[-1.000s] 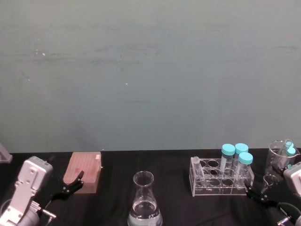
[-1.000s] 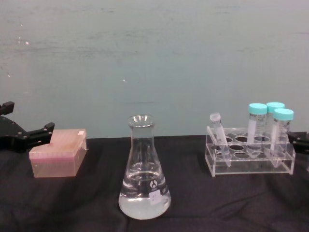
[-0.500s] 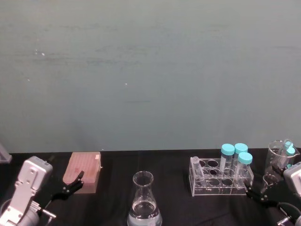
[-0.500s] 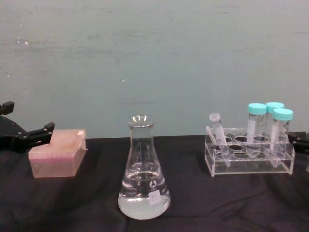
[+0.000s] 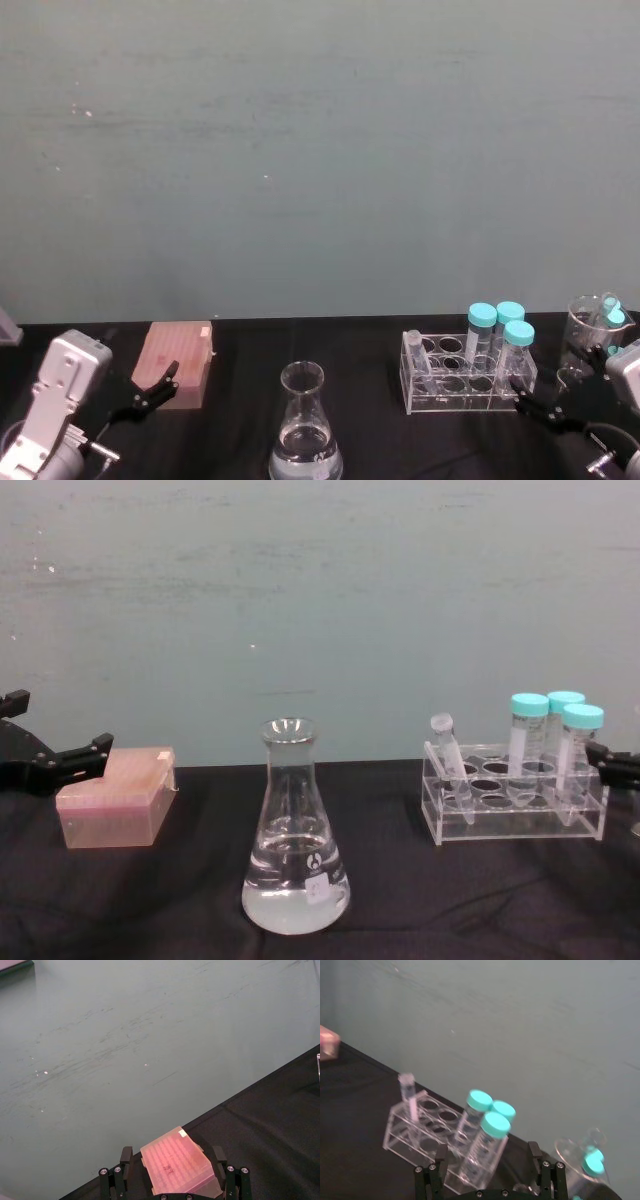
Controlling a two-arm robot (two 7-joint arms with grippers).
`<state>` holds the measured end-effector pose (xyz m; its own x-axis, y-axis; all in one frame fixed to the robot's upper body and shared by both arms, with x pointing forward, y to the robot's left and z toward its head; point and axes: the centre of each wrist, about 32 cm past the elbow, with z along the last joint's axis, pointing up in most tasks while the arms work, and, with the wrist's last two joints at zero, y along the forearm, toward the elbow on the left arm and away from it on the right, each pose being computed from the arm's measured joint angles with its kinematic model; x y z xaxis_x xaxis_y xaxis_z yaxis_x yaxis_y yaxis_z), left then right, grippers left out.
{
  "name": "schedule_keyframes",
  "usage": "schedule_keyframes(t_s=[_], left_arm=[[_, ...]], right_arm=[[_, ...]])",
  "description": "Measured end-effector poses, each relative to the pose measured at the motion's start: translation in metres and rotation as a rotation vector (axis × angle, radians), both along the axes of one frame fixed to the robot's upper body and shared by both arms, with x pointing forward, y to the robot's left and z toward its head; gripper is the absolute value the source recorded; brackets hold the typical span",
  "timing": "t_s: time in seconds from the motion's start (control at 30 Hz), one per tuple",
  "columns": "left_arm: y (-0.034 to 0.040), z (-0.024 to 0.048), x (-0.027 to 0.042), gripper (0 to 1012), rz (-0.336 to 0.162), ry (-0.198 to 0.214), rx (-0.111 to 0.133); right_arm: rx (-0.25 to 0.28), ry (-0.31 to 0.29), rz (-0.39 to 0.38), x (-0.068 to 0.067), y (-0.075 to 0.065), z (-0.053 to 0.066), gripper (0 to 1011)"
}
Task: Pour the liquid from the test tube into the beaker using one hand.
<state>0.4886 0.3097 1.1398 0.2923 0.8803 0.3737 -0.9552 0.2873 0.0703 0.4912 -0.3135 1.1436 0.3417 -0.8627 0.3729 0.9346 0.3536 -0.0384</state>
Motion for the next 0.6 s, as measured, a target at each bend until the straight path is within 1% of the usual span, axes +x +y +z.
schedule_keyframes(t_s=[0.03, 0.1, 0.17, 0.27, 0.3, 0.33, 0.5, 0.57, 0.6], left_arm=[[0.0, 0.0, 0.0, 1000, 0.0, 0.0, 0.0], [0.0, 0.0, 0.0, 1000, 0.0, 0.0, 0.0], [0.0, 0.0, 0.0, 1000, 0.0, 0.0, 0.0], [0.0, 0.0, 0.0, 1000, 0.0, 0.0, 0.0], [0.0, 0.0, 0.0, 1000, 0.0, 0.0, 0.0], [0.0, 0.0, 0.0, 1000, 0.0, 0.0, 0.0], [0.0, 0.0, 0.0, 1000, 0.0, 0.0, 0.0], [0.0, 0.0, 0.0, 1000, 0.0, 0.0, 0.0], [0.0, 0.0, 0.0, 1000, 0.0, 0.0, 0.0]], right_arm=[[0.0, 0.0, 0.0, 0.0, 0.0, 0.0, 1003], [0.01, -0.014, 0.037, 0.002, 0.002, 0.003, 1003], [0.015, -0.021, 0.055, 0.003, 0.003, 0.005, 1003], [0.023, -0.035, 0.091, 0.008, 0.007, 0.009, 1003], [0.027, -0.04, 0.111, 0.011, 0.01, 0.012, 1003], [0.027, -0.04, 0.111, 0.011, 0.01, 0.012, 1003], [0.031, -0.062, 0.178, 0.027, 0.022, 0.022, 1003], [0.029, -0.064, 0.185, 0.029, 0.024, 0.023, 1003], [0.024, -0.069, 0.197, 0.033, 0.029, 0.025, 1003]])
